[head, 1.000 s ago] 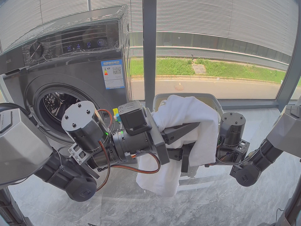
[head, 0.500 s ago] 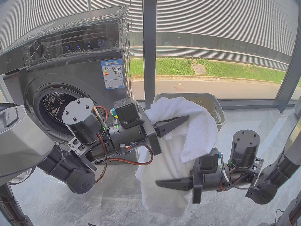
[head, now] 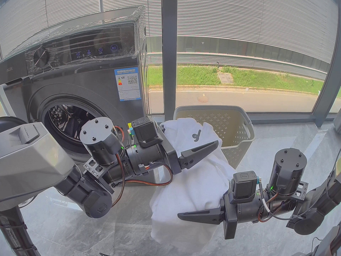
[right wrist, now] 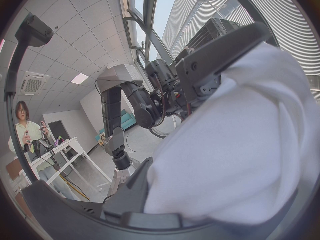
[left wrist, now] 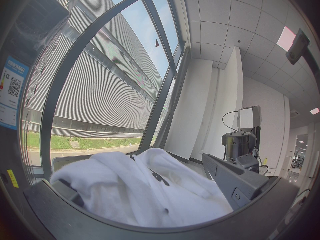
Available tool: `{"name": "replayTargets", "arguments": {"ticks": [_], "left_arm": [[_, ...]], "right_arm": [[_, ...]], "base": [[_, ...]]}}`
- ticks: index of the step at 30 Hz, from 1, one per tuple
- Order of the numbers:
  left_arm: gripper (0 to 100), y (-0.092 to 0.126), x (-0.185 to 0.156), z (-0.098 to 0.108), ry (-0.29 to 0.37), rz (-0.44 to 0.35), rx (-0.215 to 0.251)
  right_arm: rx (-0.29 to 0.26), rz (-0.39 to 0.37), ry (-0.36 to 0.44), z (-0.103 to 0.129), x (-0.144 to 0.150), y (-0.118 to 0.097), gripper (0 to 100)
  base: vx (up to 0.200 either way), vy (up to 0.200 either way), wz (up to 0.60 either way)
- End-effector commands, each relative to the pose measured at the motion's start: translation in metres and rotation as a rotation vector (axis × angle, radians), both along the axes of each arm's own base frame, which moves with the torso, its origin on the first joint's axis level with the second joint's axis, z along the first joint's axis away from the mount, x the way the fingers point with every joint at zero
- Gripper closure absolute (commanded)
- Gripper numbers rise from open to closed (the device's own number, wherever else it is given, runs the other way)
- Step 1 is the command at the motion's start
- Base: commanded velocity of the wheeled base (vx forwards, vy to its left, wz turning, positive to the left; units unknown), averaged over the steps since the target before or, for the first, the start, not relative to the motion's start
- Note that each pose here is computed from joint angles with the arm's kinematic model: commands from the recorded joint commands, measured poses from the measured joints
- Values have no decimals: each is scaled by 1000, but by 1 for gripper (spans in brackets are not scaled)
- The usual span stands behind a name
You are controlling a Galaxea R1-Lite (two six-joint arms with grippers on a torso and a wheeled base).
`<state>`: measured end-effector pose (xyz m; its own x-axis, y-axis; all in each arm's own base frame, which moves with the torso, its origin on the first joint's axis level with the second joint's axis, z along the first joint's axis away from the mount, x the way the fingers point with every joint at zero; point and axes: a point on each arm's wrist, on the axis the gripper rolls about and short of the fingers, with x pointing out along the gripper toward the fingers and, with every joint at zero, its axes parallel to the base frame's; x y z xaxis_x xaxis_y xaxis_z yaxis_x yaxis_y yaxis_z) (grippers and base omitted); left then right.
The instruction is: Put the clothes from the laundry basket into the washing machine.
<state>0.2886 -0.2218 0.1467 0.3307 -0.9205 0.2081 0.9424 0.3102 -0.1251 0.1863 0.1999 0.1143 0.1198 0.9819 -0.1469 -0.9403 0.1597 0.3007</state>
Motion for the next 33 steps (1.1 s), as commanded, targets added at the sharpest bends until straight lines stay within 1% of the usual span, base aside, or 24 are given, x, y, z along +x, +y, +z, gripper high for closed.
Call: {"name": "replayTargets", "arguments": {"ticks": [1,10,15,21,24,25,26,27,30,31,32,33], "left_arm": [[0,-2,1,-5,12,-6,9],[0,-2,0,-4,9,-6,5],[0,-1,-1,-3,9,-6,7],[0,4,-9,-14,32,-14,28],[0,16,-14,-29,76,1,60],[0,16,-14,-29,77,3,62],[0,25,-17,-36,101,16,86],[0,29,-19,-37,104,14,95],[0,36,-28,-40,118,-29,124],[0,36,-28,-40,118,-29,124],[0,41,-35,-40,119,-63,137],[0,44,-39,-40,121,-78,145]], "right_arm": [[9,-11,-11,3,2,-2,100],[13,-17,-14,4,3,-2,100],[17,-33,-16,5,6,-5,100],[25,-60,-28,9,10,-11,100],[36,-85,-41,14,13,-17,100],[37,-86,-42,14,13,-17,100],[43,-103,-49,17,15,-21,100],[47,-112,-54,18,17,-23,100],[57,-137,-68,22,20,-29,100],[57,-137,-68,22,20,-29,100],[63,-152,-76,25,23,-32,100],[66,-158,-80,26,24,-33,100]], "base": [[0,0,0],[0,0,0],[0,0,0],[0,0,0],[0,0,0],[0,0,0],[0,0,0],[0,0,0],[0,0,0],[0,0,0],[0,0,0],[0,0,0]]}}
